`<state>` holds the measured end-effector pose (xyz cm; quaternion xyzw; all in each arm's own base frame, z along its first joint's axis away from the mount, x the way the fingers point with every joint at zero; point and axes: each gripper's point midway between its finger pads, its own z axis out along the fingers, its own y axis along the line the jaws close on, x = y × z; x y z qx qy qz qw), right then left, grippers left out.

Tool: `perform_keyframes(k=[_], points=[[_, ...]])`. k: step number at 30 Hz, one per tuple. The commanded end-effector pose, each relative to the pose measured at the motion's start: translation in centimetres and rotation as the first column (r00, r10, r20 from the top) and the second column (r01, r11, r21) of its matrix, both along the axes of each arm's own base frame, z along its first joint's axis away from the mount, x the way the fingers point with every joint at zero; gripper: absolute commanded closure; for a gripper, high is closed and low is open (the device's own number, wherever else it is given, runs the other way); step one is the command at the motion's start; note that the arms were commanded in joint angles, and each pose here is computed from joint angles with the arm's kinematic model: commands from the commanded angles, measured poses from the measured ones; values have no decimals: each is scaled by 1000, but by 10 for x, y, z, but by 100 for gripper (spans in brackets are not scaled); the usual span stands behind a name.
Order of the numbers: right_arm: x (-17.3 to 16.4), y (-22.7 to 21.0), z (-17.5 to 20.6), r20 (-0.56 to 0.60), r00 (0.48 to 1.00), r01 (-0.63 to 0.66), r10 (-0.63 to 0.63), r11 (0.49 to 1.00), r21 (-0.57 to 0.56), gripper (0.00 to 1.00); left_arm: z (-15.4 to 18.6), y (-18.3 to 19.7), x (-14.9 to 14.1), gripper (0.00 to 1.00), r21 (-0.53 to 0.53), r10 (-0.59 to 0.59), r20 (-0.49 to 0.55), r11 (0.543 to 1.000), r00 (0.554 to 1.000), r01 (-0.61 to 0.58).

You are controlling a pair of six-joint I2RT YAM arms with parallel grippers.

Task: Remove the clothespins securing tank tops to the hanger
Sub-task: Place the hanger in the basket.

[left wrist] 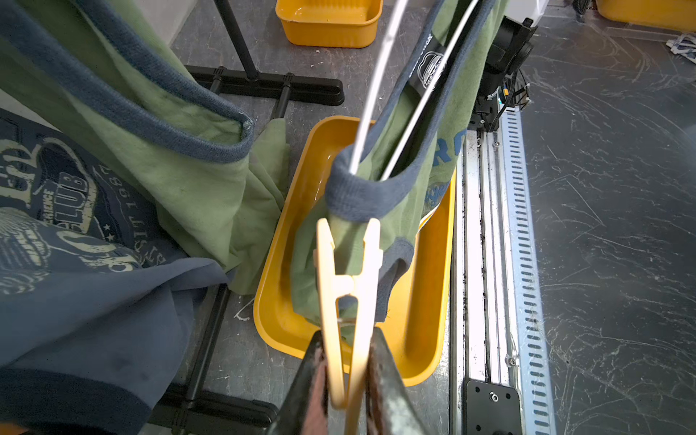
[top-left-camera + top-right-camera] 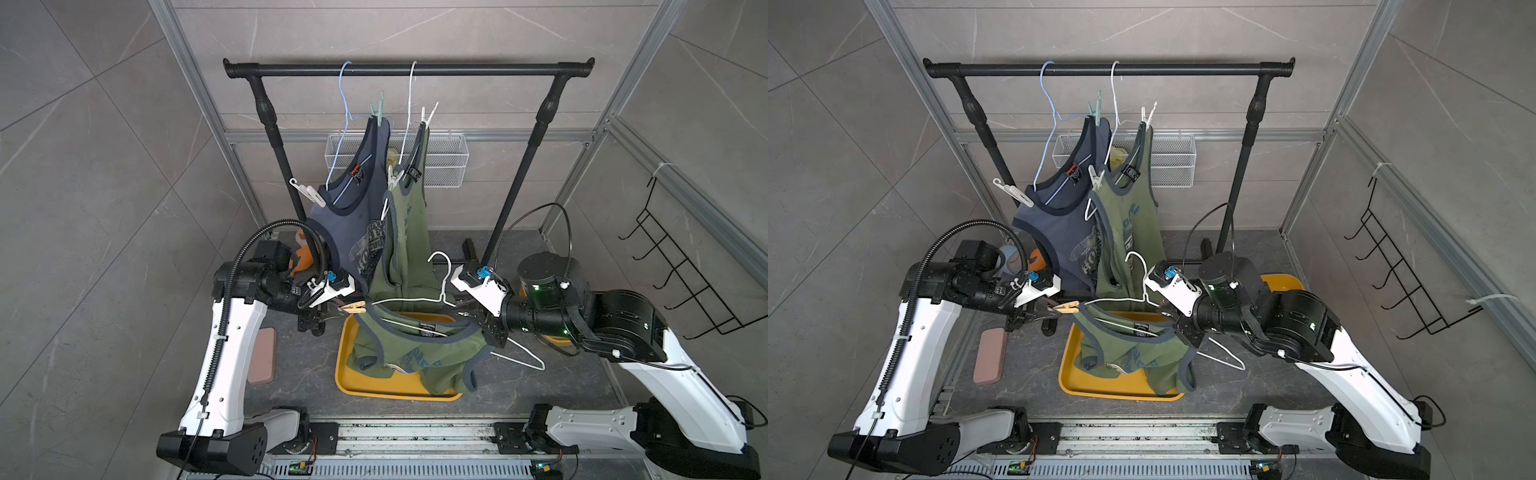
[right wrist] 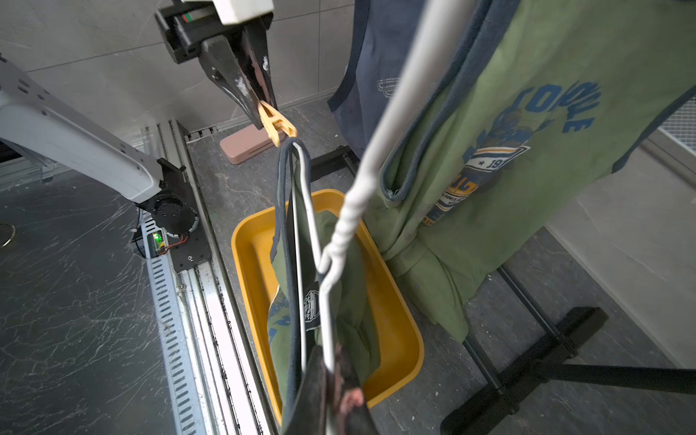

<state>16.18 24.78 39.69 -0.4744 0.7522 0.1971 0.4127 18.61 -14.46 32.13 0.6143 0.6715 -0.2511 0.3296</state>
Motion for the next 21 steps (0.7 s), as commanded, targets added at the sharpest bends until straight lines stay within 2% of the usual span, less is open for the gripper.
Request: perform_keyframes(k=[1, 10, 16, 21], points=[[14, 9, -13, 13, 1000, 24, -24, 999, -39, 100, 12, 5, -39, 100, 4, 28, -88, 1000, 996, -28], [17, 46, -32, -49, 997, -55, 54, 999, -2, 100, 30, 2, -51, 100, -52, 50, -17, 997, 999, -51], [22, 90, -63, -140, 982, -121, 126, 992, 44, 100, 44, -3, -55, 100, -114, 59, 8, 992, 998, -58], [35, 112, -98, -211, 969, -121, 130, 991, 56, 100, 52, -6, -56, 100, -153, 64, 16, 986, 998, -61]])
